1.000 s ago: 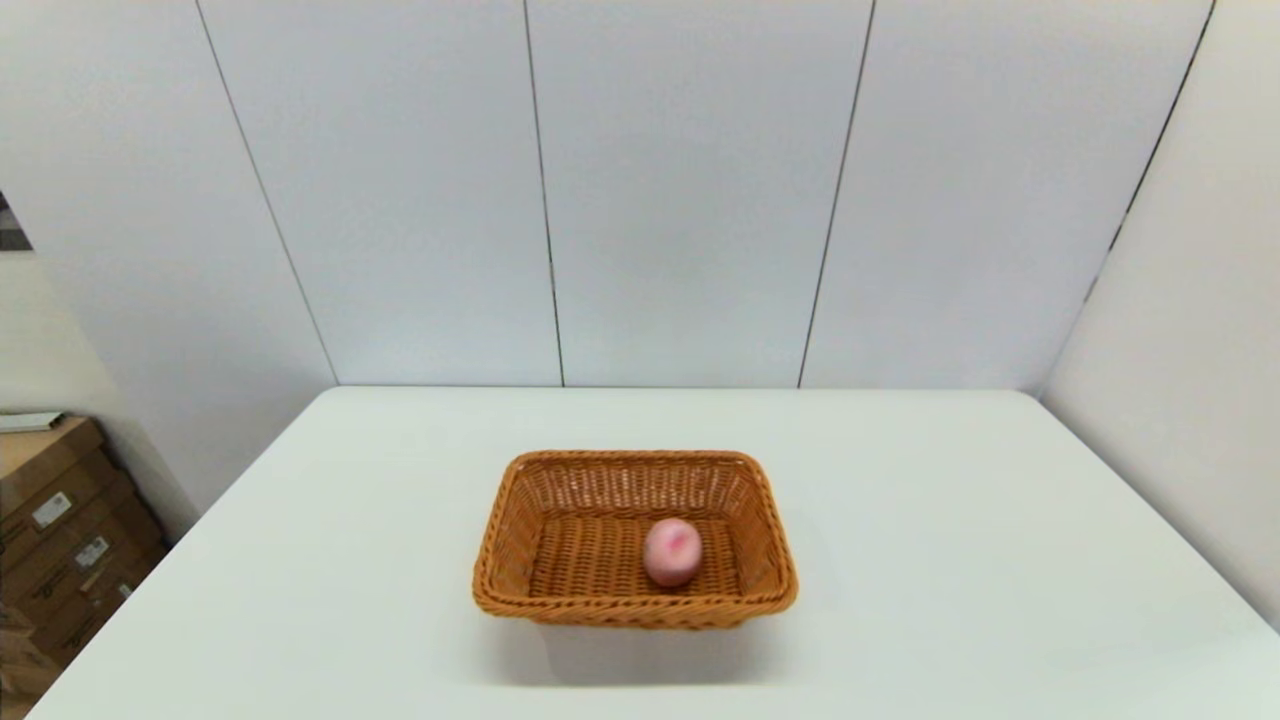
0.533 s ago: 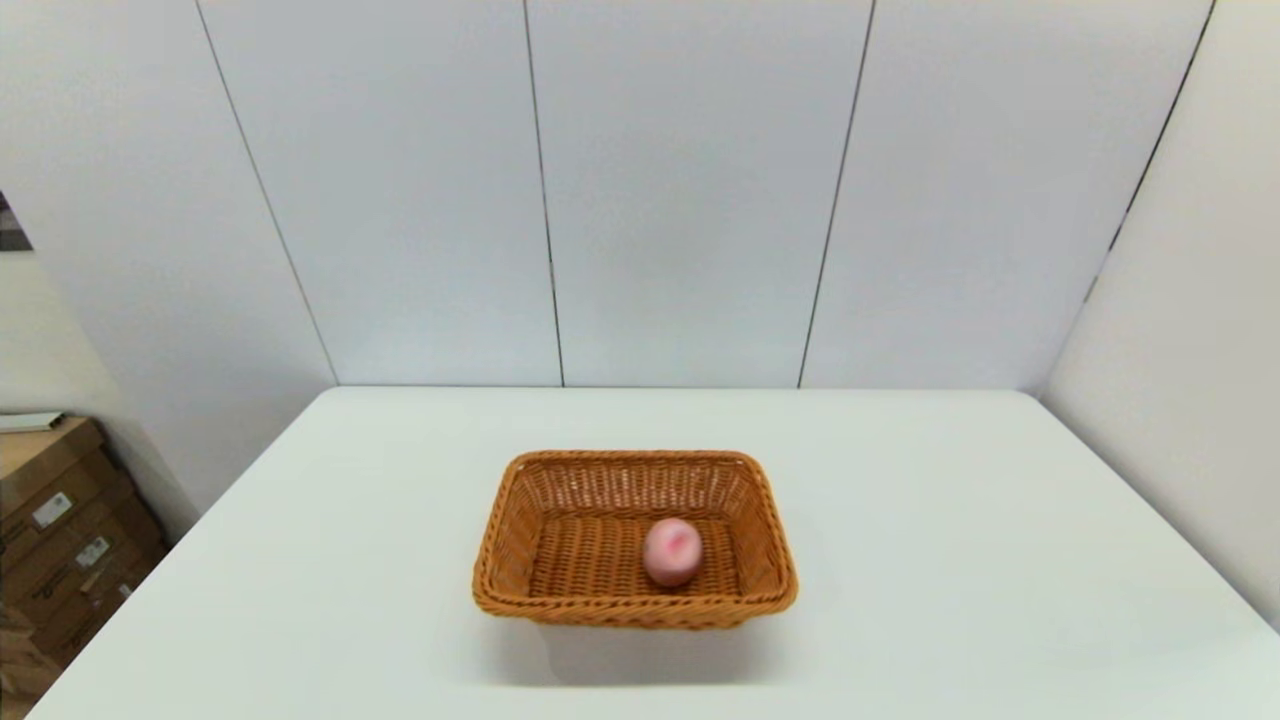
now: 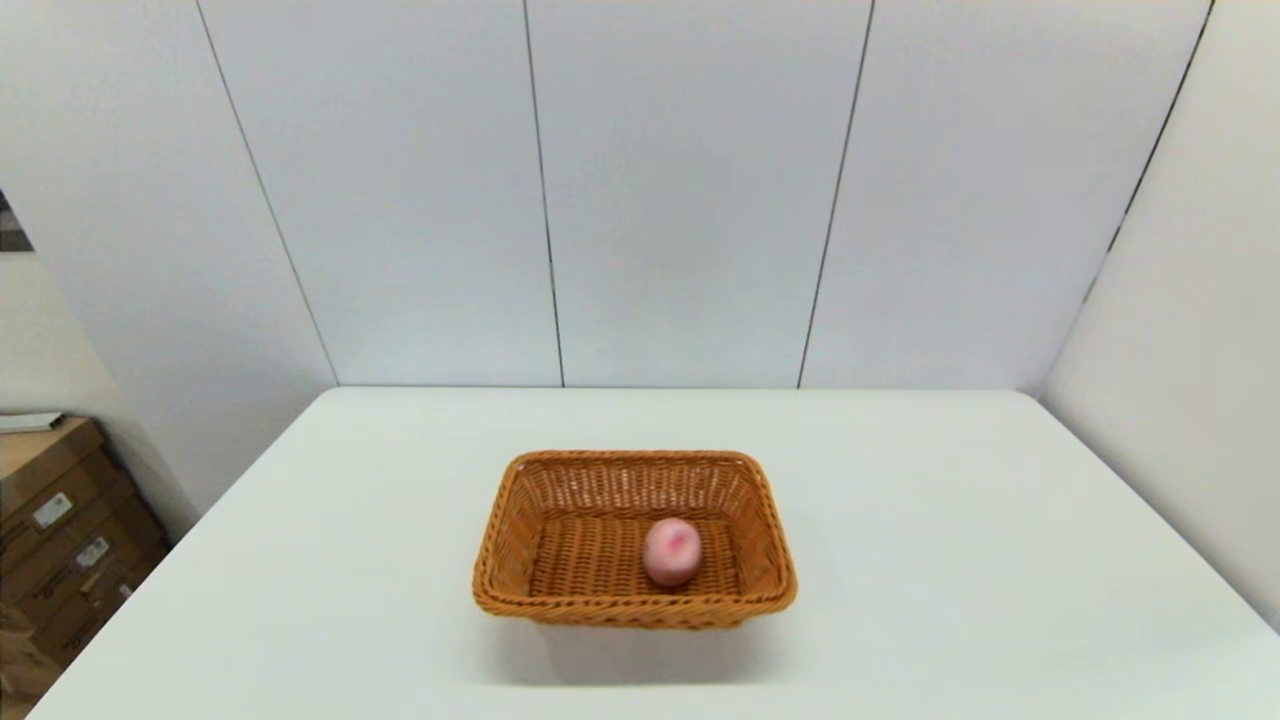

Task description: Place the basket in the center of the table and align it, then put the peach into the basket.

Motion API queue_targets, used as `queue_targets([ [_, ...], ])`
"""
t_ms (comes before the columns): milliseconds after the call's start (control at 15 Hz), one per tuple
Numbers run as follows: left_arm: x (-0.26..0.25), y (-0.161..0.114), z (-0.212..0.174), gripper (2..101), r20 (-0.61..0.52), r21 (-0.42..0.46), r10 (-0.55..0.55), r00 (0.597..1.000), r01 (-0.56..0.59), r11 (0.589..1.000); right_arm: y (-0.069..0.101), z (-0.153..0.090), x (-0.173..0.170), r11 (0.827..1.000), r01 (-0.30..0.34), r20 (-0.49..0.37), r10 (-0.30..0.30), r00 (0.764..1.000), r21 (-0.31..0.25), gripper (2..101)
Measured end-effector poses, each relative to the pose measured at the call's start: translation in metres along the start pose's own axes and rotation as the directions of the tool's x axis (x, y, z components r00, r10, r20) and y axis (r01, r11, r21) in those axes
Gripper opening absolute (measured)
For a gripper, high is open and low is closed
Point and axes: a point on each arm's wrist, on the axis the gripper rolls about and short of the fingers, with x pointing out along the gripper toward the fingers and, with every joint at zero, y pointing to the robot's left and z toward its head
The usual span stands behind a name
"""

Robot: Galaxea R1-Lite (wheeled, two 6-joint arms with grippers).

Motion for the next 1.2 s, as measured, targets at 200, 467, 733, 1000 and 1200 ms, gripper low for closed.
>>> queue_targets([
  [200, 0.0, 0.0, 0.0, 97.8, 0.0, 0.0, 0.0, 1.0, 0.0, 1.0, -0.004, -0.024, -0.004, 1.0, 0.02, 0.041, -0.019, 0.999, -0.008, 97.1],
  [467, 0.0, 0.0, 0.0, 97.8, 0.0, 0.0, 0.0, 1.0, 0.0, 1.0, -0.005, -0.043, 0.0, 0.999, 0.047, 0.107, -0.045, 0.993, -0.018, 97.1],
  [733, 0.0, 0.0, 0.0, 97.8, 0.0, 0.0, 0.0, 1.0, 0.0, 1.0, -0.013, -0.066, 0.023, 0.996, 0.079, 0.21, -0.067, 0.975, -0.048, 97.1],
  [1000, 0.0, 0.0, 0.0, 97.8, 0.0, 0.0, 0.0, 1.0, 0.0, 1.0, -0.023, -0.086, 0.047, 0.981, 0.156, 0.351, -0.106, 0.93, -0.117, 97.1],
  [1200, 0.0, 0.0, 0.0, 97.8, 0.0, 0.0, 0.0, 1.0, 0.0, 1.0, -0.027, -0.107, 0.051, 0.977, 0.161, 0.378, -0.096, 0.921, -0.143, 97.1],
])
